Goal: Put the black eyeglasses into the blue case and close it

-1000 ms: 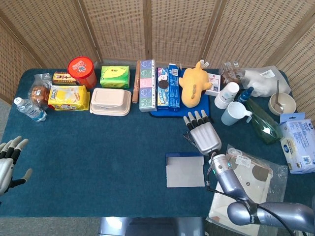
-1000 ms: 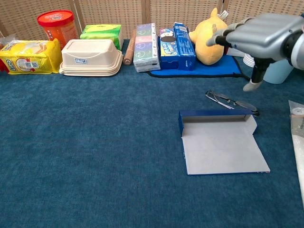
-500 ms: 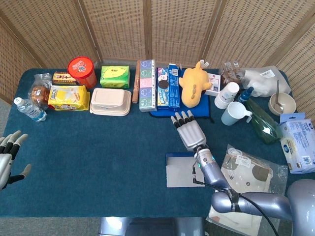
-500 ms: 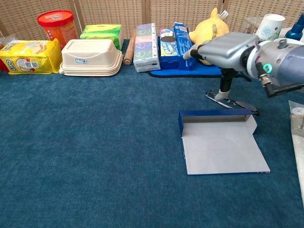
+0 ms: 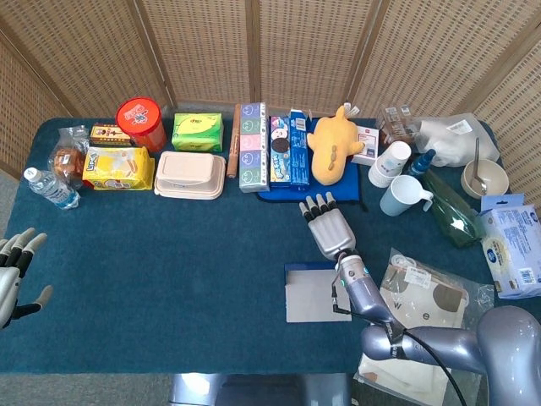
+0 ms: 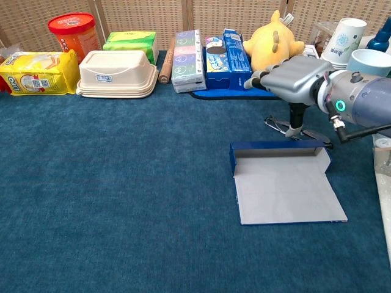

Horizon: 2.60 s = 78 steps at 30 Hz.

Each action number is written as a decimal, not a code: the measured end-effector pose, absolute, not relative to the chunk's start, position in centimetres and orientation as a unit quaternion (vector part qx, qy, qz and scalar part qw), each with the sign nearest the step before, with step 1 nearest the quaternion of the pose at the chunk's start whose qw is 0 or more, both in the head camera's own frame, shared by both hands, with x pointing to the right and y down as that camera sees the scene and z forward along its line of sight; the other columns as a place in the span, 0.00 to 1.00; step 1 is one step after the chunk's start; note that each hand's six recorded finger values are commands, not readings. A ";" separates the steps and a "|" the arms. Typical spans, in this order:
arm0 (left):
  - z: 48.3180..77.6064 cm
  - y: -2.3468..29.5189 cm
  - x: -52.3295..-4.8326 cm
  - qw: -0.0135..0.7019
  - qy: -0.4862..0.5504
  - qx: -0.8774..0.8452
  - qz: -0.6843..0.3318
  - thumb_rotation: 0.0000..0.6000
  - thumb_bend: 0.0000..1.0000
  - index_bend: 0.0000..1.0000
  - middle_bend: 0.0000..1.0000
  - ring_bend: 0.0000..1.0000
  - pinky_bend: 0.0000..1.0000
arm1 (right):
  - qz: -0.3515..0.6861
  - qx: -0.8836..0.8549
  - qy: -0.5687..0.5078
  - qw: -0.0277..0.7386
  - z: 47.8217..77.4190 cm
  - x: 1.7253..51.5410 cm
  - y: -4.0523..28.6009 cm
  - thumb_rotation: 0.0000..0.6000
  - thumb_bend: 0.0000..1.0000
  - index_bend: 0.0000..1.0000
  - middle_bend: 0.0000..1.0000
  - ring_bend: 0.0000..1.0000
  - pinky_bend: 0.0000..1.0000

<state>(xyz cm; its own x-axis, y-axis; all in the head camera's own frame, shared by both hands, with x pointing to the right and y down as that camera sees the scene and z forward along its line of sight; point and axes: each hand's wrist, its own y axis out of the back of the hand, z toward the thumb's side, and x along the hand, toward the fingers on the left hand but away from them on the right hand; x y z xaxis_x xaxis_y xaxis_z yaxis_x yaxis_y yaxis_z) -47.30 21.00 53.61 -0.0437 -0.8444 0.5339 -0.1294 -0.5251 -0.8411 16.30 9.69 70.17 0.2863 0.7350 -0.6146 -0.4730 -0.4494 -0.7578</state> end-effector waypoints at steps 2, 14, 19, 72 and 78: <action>53.6 21.0 -47.2 0.295 0.389 -0.626 -0.608 1.00 0.32 0.02 0.00 0.00 0.00 | 0.588 -0.603 -0.101 0.529 70.3 16.8 9.5 0.96 0.00 0.00 0.00 0.00 0.11; 53.6 21.0 -47.1 0.294 0.389 -0.627 -0.607 1.00 0.32 0.02 0.00 0.00 0.00 | 0.590 -0.545 -0.093 0.589 70.8 19.8 7.7 0.96 0.00 0.00 0.01 0.00 0.11; 53.6 21.2 -47.3 0.292 0.389 -0.627 -0.608 1.00 0.32 0.02 0.00 0.00 0.00 | 0.588 -0.554 -0.100 0.581 70.4 19.8 8.0 0.96 0.00 0.00 0.02 0.00 0.11; 53.3 21.3 -47.8 0.295 0.394 -0.627 -0.604 1.00 0.32 0.02 0.00 0.00 0.00 | 0.626 -0.571 -0.105 0.521 69.4 21.8 9.9 1.00 0.00 0.08 0.07 0.01 0.11; 53.2 21.1 -48.0 0.299 0.397 -0.625 -0.602 1.00 0.32 0.02 0.00 0.00 0.00 | 0.650 -0.582 -0.110 0.477 69.7 21.8 9.8 1.00 0.00 0.11 0.07 0.00 0.11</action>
<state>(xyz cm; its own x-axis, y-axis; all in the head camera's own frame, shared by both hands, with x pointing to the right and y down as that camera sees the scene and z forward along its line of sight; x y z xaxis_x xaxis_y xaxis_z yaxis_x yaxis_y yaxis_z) -48.03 21.10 53.18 -0.0402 -0.8559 0.5156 -0.1353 -0.5066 -0.8515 21.81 9.82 69.71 0.1311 0.7481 -0.6506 -0.4914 -0.5209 -0.6980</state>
